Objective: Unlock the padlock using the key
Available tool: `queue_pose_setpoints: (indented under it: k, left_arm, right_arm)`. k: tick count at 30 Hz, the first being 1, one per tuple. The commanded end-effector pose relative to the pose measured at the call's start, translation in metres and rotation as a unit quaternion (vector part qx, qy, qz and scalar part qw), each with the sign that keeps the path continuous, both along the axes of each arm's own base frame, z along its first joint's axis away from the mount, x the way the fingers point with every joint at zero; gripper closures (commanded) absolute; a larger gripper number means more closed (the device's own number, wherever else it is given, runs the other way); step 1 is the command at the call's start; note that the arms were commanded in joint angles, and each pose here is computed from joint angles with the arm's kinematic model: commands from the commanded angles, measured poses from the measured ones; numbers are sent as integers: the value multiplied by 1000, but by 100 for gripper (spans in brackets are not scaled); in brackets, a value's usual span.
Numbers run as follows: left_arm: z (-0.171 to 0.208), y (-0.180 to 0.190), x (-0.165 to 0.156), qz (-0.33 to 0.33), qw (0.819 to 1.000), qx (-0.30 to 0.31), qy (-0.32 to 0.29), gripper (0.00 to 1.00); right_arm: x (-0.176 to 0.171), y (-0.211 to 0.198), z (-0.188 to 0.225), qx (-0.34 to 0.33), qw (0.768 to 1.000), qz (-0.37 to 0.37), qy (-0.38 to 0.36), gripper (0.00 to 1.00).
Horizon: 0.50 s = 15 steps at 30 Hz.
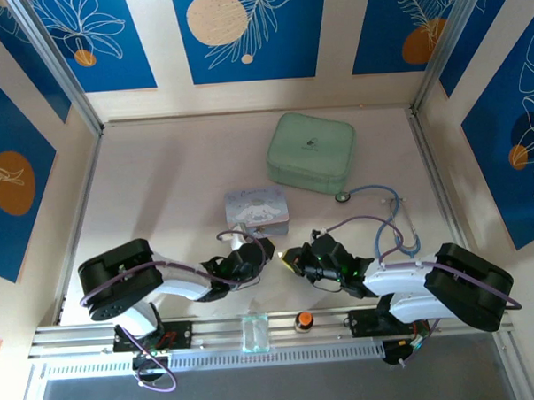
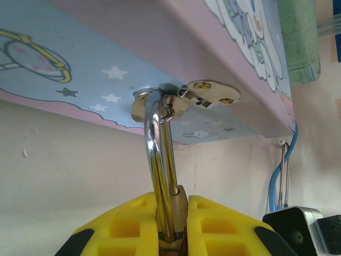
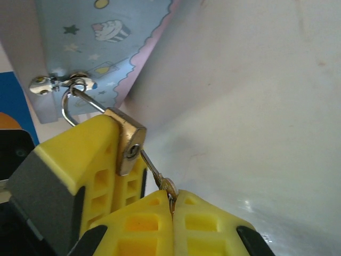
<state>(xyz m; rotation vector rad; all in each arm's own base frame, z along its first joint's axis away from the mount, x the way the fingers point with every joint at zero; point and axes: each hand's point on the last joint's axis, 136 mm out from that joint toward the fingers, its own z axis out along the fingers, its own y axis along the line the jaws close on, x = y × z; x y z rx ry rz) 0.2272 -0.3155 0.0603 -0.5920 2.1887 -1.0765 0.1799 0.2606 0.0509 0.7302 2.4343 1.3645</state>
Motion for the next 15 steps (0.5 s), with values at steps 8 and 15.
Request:
queue_pose_setpoints:
  k: [8,15]
  left_arm:
    - [30,-9,9,10,997,-66,-28,100]
    - [30,-13,5,-9,997,-68,-29,100]
  right_arm:
    - [14,22,21,46,999,5,-14,100]
    - [22,23,39,67,997,22,-44,100]
